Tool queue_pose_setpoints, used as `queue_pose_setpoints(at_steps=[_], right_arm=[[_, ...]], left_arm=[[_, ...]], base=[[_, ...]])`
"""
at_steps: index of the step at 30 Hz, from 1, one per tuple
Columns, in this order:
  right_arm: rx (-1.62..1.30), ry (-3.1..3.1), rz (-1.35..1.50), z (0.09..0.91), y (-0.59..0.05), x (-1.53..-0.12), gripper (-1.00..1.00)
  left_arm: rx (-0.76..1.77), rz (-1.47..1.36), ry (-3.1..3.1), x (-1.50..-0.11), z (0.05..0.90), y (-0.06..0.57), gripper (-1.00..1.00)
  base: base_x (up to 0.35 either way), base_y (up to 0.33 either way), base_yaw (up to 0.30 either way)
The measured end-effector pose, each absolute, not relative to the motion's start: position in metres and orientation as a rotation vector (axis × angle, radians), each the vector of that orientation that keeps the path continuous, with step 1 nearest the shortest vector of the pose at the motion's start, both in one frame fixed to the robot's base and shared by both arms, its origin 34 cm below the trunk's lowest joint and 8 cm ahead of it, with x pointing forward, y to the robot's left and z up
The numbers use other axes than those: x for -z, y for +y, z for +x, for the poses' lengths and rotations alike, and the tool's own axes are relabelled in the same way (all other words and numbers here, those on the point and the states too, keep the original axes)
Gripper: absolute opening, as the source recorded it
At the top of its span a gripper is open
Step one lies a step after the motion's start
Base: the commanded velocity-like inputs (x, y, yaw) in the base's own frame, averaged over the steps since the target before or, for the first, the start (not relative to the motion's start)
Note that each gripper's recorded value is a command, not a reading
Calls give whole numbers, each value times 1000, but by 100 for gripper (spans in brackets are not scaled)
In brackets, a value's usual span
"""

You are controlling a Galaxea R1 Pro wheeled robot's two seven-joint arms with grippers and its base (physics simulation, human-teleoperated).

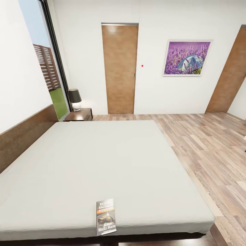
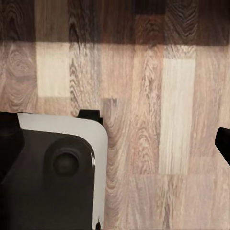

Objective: In the bedroom, move the book from the bed onto either nightstand, and place the two sandals side by side next to the bed.

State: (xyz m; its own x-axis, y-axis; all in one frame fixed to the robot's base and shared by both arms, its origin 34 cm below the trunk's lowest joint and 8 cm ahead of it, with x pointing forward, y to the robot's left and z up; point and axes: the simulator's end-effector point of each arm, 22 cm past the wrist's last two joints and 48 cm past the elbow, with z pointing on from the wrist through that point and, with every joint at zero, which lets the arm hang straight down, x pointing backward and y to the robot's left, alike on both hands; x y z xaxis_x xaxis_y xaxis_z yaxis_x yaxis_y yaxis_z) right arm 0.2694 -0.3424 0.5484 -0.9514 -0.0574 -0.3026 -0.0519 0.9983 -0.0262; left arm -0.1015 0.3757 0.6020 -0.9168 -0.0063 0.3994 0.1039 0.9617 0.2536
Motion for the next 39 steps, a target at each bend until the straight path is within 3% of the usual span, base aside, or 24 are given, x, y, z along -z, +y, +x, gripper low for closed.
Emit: queue_pose_setpoints(at_steps=[18,39], right_arm=[[-559,2667,87,317,-308,-586,100],[-933,2459,64,352,-310,-647,100]], left_arm=[[361,-67,-2710,-601,-102,373,100],[356,-68,-2707,-601,-102,373,100]], base=[[0,0,0],[0,0,0]])
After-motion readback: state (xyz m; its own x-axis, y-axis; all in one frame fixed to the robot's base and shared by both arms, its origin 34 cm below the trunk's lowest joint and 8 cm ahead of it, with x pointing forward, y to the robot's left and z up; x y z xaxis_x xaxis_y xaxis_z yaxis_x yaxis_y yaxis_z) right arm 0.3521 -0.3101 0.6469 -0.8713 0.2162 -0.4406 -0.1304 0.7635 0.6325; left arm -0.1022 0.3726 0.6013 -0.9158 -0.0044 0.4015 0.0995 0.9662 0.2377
